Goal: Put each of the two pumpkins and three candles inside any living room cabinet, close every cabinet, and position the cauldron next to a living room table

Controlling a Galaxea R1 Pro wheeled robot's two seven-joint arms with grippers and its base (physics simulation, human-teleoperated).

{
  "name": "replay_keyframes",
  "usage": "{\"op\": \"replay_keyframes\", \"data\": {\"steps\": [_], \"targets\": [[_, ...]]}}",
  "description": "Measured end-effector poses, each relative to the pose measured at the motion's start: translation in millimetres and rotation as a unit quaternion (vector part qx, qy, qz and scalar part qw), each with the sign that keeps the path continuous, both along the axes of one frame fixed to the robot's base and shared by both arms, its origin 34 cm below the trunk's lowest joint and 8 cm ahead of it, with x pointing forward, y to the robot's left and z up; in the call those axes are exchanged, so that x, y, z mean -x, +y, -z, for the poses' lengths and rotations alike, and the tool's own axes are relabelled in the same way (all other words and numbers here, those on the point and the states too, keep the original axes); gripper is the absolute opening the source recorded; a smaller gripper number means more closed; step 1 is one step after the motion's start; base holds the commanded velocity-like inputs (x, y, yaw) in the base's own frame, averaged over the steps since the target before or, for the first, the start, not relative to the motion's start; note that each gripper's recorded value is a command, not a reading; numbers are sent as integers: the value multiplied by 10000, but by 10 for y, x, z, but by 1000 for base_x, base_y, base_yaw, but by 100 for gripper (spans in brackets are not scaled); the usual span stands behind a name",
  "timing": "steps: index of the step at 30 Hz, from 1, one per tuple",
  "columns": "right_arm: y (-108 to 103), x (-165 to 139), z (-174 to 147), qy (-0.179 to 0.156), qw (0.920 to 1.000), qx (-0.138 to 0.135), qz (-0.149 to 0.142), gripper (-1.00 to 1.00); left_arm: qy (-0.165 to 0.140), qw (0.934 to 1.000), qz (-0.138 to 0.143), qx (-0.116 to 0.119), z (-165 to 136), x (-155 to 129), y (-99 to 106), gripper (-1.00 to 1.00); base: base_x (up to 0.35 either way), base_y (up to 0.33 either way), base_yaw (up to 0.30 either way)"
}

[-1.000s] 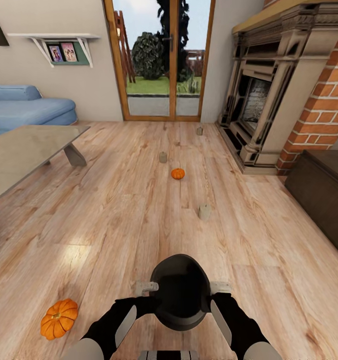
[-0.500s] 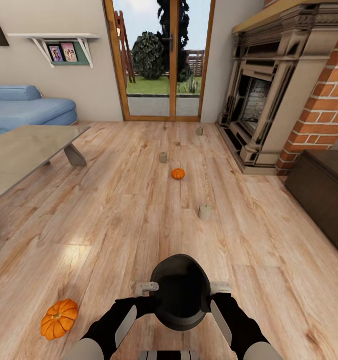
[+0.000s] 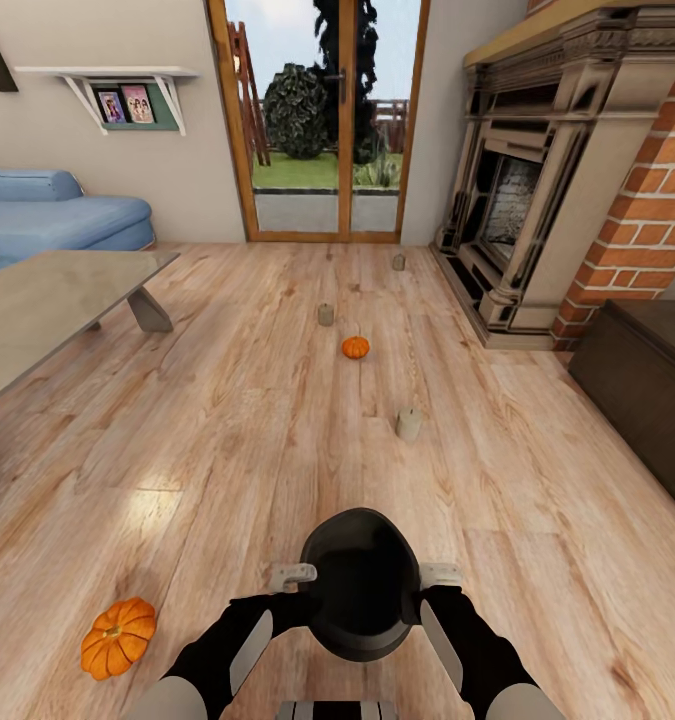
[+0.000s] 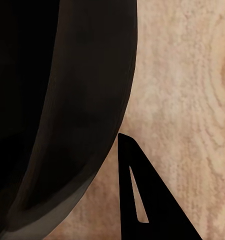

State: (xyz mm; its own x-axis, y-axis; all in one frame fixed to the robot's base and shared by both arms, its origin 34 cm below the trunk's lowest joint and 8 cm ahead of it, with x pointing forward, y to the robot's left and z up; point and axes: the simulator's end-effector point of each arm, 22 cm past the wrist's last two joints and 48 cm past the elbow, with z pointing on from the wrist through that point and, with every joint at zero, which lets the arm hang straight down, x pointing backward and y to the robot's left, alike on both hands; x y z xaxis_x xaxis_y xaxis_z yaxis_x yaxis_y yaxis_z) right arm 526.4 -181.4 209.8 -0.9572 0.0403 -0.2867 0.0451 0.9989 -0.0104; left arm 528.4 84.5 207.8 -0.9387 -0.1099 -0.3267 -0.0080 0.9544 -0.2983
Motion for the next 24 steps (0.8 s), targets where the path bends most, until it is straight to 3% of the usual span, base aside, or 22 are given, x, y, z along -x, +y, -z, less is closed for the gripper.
{"op": "replay_keyframes", "data": {"steps": [24], "targets": [[-1,6,1,-17,10000,-5,15,-100,-100,9999,-75,31,-33,-51,4,-100,0,0,0]]}}
